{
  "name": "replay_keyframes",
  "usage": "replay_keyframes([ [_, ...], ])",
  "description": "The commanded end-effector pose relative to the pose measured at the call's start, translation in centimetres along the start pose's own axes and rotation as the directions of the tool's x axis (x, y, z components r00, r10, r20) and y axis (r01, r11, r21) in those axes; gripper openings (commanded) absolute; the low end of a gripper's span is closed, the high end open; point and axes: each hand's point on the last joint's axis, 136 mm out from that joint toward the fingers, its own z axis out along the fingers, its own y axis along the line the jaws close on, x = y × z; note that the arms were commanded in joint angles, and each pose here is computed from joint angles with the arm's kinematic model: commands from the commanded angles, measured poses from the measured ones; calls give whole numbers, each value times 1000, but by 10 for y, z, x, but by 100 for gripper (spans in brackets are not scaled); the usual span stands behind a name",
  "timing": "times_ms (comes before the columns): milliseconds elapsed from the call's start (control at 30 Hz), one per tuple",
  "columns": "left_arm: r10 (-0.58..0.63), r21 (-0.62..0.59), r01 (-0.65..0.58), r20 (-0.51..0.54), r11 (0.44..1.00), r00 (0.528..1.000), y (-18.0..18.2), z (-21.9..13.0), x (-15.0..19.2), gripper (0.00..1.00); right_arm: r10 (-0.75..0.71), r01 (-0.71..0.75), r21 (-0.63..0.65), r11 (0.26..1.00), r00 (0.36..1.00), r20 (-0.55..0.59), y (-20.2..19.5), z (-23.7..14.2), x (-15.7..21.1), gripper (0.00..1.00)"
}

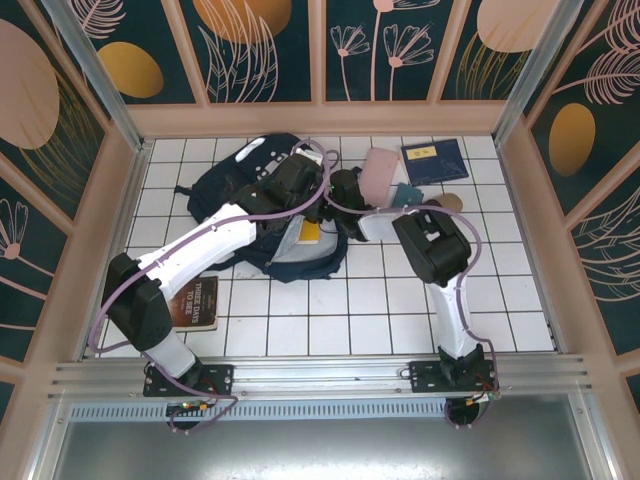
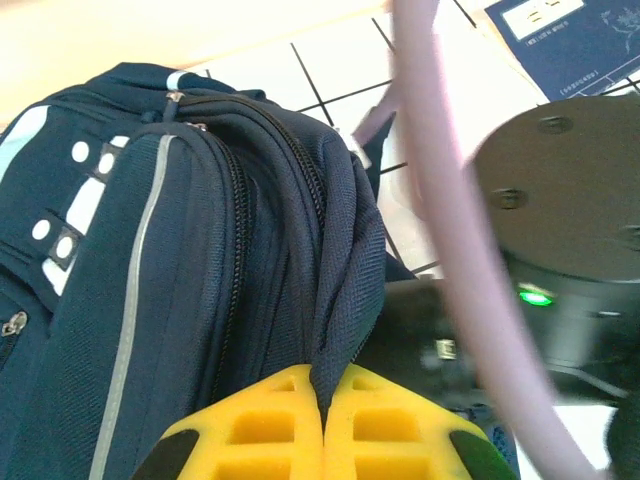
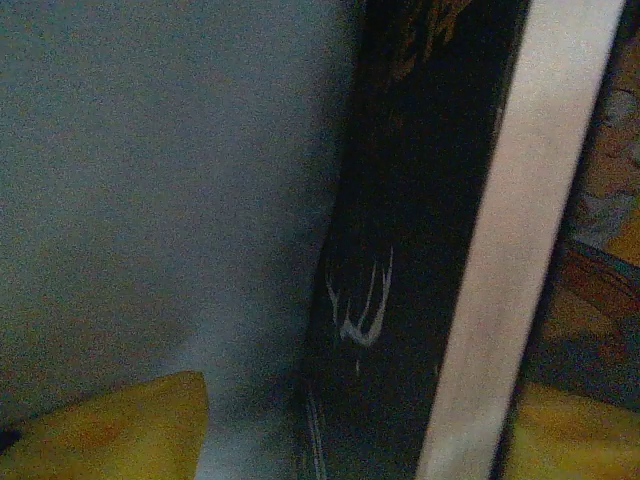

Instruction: Pack the student bag

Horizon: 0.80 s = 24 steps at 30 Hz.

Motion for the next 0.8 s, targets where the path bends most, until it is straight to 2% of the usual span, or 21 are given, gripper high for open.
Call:
replay_keyframes([
  [0, -49, 18, 47, 112, 999, 993, 2, -16, -29, 0, -43, 40, 59, 997, 998, 46, -4, -31, -5, 69],
  [167, -66, 12, 65, 108, 998, 992, 9, -14, -26, 0, -43, 38, 98, 994, 998, 47, -10, -59, 12, 69],
  [333, -71, 26, 69, 104, 997, 992, 10, -14, -23, 0, -53, 36, 187, 982, 995, 86, -30, -85, 13, 65],
  [367, -71, 34, 68, 103, 997, 992, 8, -13, -22, 0, -49, 30, 204, 978, 995, 86, -37, -87, 15, 61],
  [433, -69, 51, 64, 103, 997, 992, 5, -13, -22, 0, -27, 12, 209, 978, 997, 72, -45, -83, 18, 53],
  [500, -67, 66, 60, 103, 996, 992, 2, -13, -23, 0, -5, -6, 192, 981, 998, 57, -51, -74, 22, 38],
  [533, -67, 66, 60, 102, 996, 993, 3, -13, -22, 0, 4, -13, 186, 982, 999, 48, -52, -69, 23, 35],
  [633, -62, 79, 54, 97, 995, 993, 0, -13, -22, 0, 19, -25, 180, 983, 999, 35, -55, -56, 23, 35],
  [767, -58, 104, 48, 90, 993, 994, -5, -11, -21, 0, 2, 1, 159, 987, 1000, -16, -39, -29, 37, 33],
])
